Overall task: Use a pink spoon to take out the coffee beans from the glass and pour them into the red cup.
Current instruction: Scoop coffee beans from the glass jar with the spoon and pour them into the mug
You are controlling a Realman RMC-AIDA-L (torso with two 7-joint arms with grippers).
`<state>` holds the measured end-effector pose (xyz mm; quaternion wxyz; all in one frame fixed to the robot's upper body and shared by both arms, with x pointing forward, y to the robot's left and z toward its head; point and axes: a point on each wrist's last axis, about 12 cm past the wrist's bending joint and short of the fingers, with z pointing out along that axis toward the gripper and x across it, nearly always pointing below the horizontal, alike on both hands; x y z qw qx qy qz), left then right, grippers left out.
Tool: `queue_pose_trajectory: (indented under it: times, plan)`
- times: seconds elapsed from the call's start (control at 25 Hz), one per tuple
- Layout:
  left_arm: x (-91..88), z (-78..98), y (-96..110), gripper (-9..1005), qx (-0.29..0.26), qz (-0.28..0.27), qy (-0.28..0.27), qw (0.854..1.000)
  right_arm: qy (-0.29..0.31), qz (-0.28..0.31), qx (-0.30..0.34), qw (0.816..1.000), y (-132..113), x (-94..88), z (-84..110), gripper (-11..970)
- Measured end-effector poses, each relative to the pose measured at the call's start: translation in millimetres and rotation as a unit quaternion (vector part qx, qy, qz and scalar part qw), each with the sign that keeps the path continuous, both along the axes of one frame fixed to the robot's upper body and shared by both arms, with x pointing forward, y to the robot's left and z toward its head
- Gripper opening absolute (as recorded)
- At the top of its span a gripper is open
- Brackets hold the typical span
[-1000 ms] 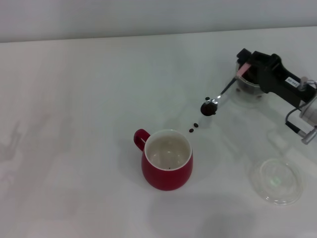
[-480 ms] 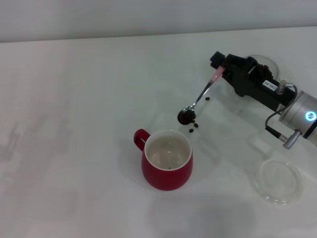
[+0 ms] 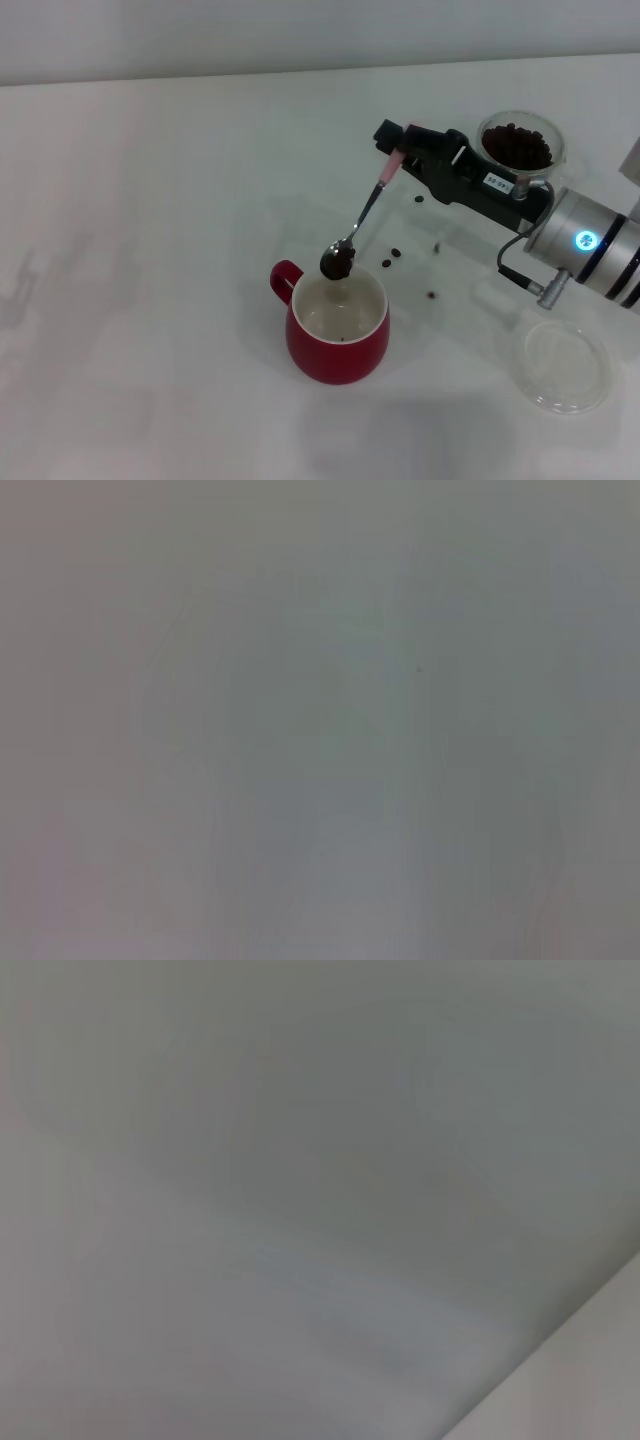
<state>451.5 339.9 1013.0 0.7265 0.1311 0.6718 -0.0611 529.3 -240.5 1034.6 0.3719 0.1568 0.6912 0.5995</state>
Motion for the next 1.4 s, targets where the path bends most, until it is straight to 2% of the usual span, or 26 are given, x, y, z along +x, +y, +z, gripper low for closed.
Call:
queue_pose_trajectory:
  times: [0.48,0.84,1.4]
  plan:
    - [-3.3,-2.2,1,580,0.001,0.004,0.007,1.0,-0.084,0.047,-0.056,0.994,11,3.2,9.0,190]
    - [-3.0,-1.6,4,580,0.006,0.005,0.006,1.0,-0.17,0.081,-0.105,0.977,18,2.0,15.4,191]
    - [-3.5,-2.0,4,578,0.007,0.005,0.007,1.0,-0.257,0.091,-0.147,0.951,20,4.3,23.7,193]
